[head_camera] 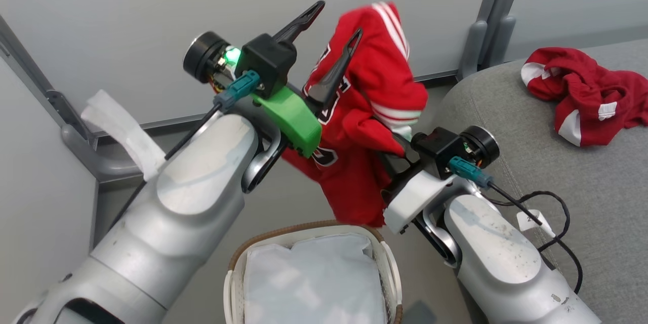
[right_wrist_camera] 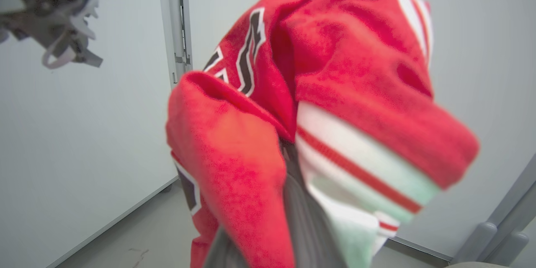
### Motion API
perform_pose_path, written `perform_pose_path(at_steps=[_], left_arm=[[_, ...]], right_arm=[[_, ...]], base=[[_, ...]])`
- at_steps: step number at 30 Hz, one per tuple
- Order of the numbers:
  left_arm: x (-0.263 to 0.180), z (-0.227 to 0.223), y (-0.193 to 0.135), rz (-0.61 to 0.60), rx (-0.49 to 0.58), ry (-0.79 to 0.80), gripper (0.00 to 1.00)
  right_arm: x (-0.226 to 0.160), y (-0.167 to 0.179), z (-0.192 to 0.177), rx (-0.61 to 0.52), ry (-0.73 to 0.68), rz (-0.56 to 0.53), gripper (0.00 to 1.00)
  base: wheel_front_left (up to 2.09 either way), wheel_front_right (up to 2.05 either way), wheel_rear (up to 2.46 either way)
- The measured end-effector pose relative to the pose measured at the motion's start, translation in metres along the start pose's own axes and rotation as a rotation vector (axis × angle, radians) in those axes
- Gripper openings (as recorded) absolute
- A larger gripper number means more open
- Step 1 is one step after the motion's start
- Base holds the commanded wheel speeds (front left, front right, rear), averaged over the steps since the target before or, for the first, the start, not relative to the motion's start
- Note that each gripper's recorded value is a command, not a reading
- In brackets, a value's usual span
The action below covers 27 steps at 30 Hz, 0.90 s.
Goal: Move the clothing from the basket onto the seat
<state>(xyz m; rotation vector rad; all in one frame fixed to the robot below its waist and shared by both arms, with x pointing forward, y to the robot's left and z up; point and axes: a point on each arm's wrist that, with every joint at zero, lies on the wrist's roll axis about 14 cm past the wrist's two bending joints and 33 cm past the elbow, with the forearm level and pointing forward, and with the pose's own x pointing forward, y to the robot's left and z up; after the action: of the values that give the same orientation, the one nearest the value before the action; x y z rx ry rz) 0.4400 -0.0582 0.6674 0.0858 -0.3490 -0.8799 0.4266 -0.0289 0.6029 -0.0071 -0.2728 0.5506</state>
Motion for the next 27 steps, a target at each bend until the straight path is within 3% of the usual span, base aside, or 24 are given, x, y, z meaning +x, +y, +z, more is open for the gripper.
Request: perform_pose_path(at_steps=[17,27], left_arm=[[-0.067,-0.09,-0.015,0.182,-0.268,0.134,1.0],[-0.097,-0.122,-0.026,0.234,-0.319,0.217,1.0]], right_arm=[[-0.011,-0.039,0.024,-0.021,-0.081,-0.127,0.0],[-0.015,-0.051,0.03,-0.051,-0.092,-0.162,0.0]], base=[[0.0,0.0,0.0],[0.0,0.0,0.0]])
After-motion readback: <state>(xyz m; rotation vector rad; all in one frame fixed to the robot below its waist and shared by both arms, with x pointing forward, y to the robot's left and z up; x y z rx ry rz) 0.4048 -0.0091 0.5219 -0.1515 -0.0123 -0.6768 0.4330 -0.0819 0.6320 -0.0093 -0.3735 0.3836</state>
